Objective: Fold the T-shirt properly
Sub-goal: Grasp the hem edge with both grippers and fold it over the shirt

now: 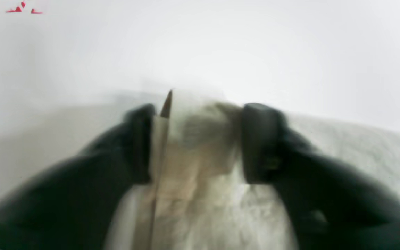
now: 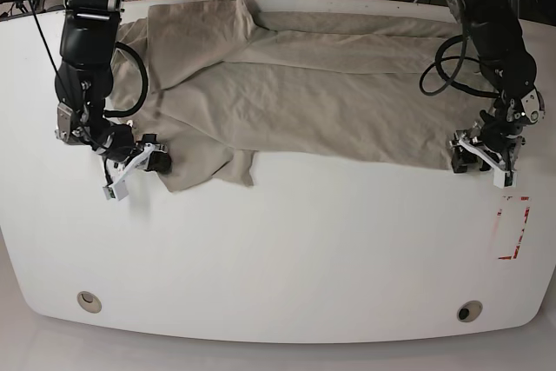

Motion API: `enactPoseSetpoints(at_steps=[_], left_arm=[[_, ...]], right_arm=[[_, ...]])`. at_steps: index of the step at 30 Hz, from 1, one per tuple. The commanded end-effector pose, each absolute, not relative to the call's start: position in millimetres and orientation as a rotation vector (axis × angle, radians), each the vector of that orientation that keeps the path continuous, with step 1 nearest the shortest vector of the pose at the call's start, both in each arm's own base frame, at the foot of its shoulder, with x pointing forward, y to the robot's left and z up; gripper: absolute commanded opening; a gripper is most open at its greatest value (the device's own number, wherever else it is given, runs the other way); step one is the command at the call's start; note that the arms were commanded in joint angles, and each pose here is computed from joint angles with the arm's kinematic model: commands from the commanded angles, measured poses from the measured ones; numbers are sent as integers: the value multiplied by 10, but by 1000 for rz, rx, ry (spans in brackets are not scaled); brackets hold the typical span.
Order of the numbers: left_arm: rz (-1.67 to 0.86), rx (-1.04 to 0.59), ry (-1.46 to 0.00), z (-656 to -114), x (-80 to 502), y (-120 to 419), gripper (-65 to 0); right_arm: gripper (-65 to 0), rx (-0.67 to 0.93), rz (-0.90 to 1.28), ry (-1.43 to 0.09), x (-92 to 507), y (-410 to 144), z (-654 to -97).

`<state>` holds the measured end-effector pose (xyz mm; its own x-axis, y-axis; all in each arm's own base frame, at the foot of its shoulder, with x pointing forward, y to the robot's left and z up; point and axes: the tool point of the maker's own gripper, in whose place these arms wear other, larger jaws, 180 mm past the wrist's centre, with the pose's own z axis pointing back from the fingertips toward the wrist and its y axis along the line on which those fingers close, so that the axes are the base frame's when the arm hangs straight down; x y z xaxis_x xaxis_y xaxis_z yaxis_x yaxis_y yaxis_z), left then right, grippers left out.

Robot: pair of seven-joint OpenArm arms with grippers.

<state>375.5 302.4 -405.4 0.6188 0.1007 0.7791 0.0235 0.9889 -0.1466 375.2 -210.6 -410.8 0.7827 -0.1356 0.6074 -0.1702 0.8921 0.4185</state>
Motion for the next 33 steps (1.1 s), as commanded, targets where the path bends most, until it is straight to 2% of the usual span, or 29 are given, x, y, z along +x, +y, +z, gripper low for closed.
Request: enactPoseSetpoints(at_steps=[1,2,3,15,19,24,29,33], left_arm=[[28,-108,-921,-3908,3801,3203,-542],[28,-99,-919,-3896,3796,3252,-644],[27,-98,-923,-3873,3820,3260,-650],[-62,-90,-969,-3606,3885,3324,-650],[-61,-19,-982,-3451,3703,3500,-650],[-86,26,-1001,-3263,3661,3426,-650],[-114,96,-977,-3187,3426,3462,-650],[-126,107,-959,-3238,3306,3444,-650]], right_arm=[[-650,457,49,-716,3861,-2155,-3939],[-650,456,55,-724,3876,-2149,-3908],[-650,455,56,-728,3882,-2148,-3895],[-650,382,181,-782,3931,-2192,-3441],[-650,344,171,-816,3855,-2335,-3226],[-650,319,174,-836,3808,-2369,-3027],[-650,280,186,-806,3601,-2420,-3022],[-650,352,189,-810,3434,-2251,-3065]])
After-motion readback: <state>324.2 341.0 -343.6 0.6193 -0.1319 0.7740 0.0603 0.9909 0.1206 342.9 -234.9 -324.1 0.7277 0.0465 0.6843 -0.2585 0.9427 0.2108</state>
